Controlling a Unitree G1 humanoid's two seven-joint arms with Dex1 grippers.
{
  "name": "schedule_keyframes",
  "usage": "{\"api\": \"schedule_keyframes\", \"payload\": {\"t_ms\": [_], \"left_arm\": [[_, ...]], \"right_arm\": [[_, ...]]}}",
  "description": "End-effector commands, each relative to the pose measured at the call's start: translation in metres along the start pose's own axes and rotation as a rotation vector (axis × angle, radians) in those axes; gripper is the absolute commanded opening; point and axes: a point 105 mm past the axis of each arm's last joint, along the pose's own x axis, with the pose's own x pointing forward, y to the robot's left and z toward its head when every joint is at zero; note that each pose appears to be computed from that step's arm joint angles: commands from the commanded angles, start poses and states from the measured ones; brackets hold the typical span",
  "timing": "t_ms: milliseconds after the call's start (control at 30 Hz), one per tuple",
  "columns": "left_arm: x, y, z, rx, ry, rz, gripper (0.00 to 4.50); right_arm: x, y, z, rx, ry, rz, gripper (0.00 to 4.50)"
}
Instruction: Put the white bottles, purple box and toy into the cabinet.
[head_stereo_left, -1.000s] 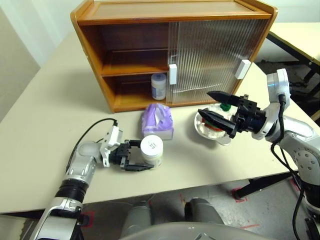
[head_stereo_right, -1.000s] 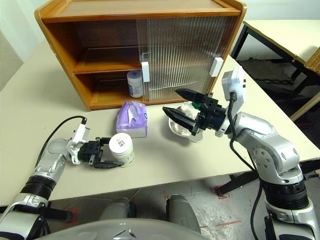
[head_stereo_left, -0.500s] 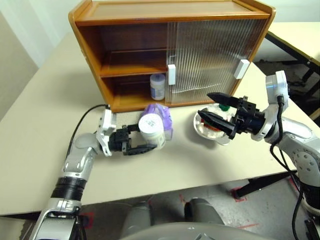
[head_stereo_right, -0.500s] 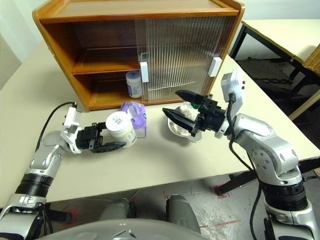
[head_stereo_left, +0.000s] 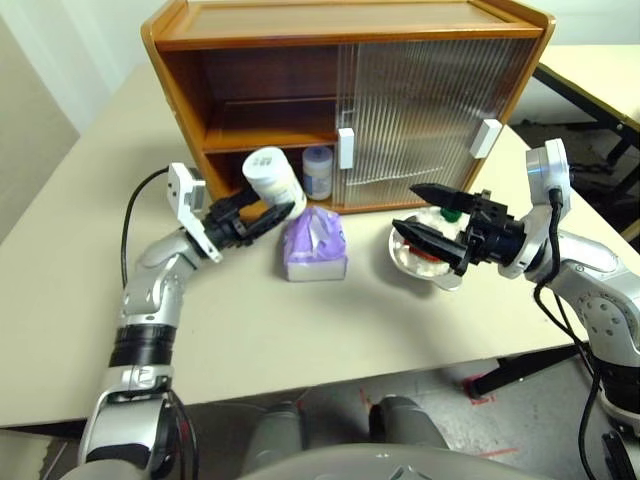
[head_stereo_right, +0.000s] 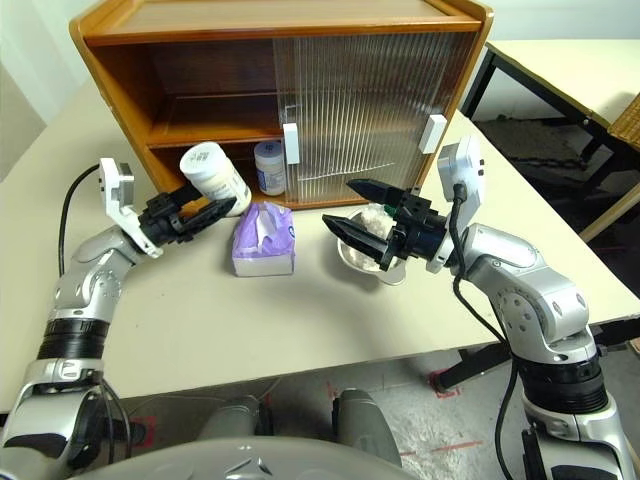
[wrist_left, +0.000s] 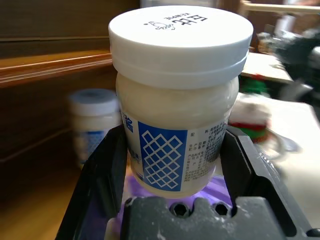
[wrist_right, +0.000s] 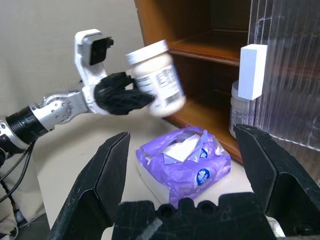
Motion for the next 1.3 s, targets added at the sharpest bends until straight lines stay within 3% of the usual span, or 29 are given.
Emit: {"api": "schedule_keyframes", "payload": {"t_ms": [33, 500, 1300], "left_arm": [[0.003, 0.011, -0.002, 0.007, 0.002, 0.079, 3.03], [0.003, 0.045, -0.032, 0.064, 0.12, 0.341, 3.03], [0.036, 0.065, -0.043, 0.129, 0.09, 0.706, 3.03]], "right_arm": [[-0.001, 0.0, 0.0, -0.012, -0.003, -0.002, 4.5], [-0.003, 0.003, -0.001, -0.012, -0.009, -0.02, 4.5], [-0.003, 0.006, -0.002, 0.001, -0.019, -0.038, 4.5]]}}
